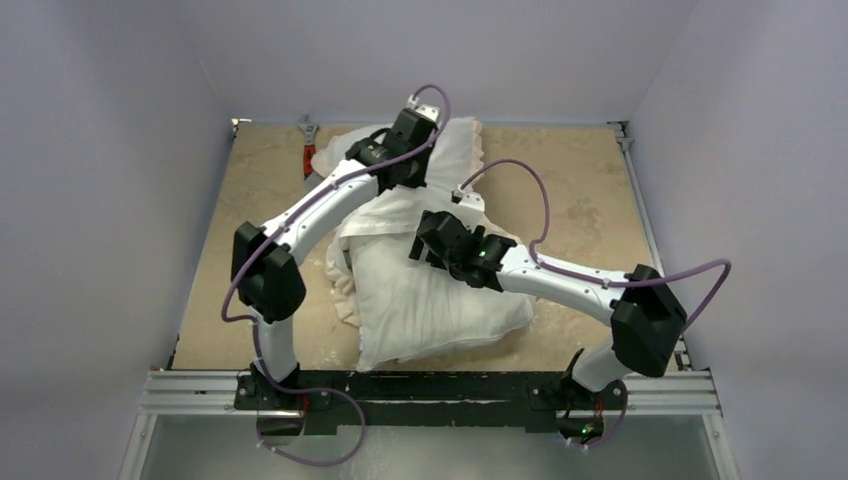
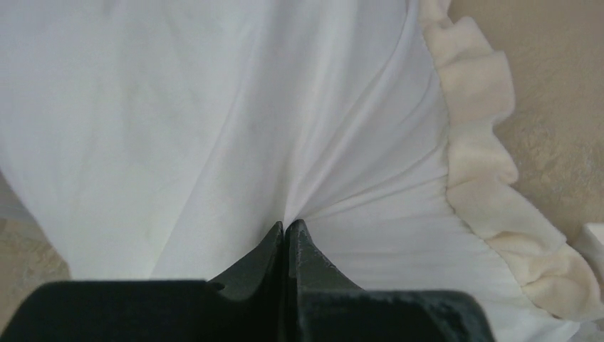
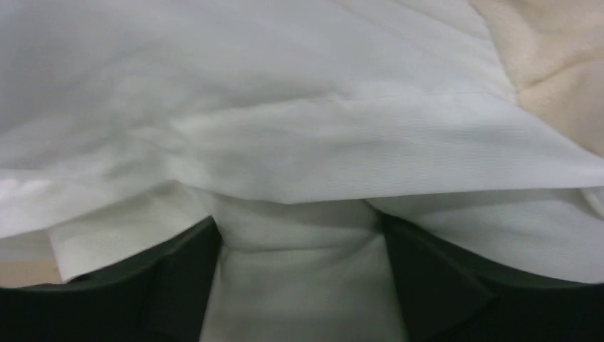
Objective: Remove the pillowcase from the pillow
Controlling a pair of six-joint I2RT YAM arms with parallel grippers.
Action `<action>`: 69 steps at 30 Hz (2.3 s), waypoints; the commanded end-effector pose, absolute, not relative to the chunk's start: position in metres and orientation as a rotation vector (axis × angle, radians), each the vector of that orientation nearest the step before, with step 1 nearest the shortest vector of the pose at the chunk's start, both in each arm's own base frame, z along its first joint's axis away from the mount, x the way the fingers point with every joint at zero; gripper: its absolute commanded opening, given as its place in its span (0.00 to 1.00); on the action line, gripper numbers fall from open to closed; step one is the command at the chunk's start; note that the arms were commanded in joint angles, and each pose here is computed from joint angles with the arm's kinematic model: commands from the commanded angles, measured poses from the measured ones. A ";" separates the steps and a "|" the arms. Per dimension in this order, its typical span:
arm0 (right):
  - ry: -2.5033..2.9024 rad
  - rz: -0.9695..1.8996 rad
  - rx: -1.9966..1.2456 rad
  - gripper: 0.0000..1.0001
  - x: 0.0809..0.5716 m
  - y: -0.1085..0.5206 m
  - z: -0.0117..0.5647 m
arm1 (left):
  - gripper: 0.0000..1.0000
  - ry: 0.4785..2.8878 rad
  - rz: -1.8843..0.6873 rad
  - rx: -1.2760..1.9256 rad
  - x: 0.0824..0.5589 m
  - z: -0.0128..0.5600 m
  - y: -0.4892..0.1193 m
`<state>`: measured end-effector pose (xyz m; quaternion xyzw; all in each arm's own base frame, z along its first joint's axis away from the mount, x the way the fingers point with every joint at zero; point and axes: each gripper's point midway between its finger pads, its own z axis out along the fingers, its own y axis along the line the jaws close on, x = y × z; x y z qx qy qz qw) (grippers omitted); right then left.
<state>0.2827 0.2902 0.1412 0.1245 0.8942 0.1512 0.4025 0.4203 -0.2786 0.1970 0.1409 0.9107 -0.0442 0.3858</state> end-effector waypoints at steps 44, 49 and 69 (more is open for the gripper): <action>2.053 0.523 0.274 0.79 0.272 0.283 0.253 | 0.00 2.157 0.106 -0.090 0.486 0.220 -0.102; 2.129 0.539 0.158 0.97 0.244 0.327 0.239 | 0.00 2.159 0.112 -0.089 0.485 0.219 -0.102; 2.360 0.110 0.212 0.85 0.244 0.294 0.069 | 0.37 2.083 0.050 -0.133 0.463 0.259 -0.106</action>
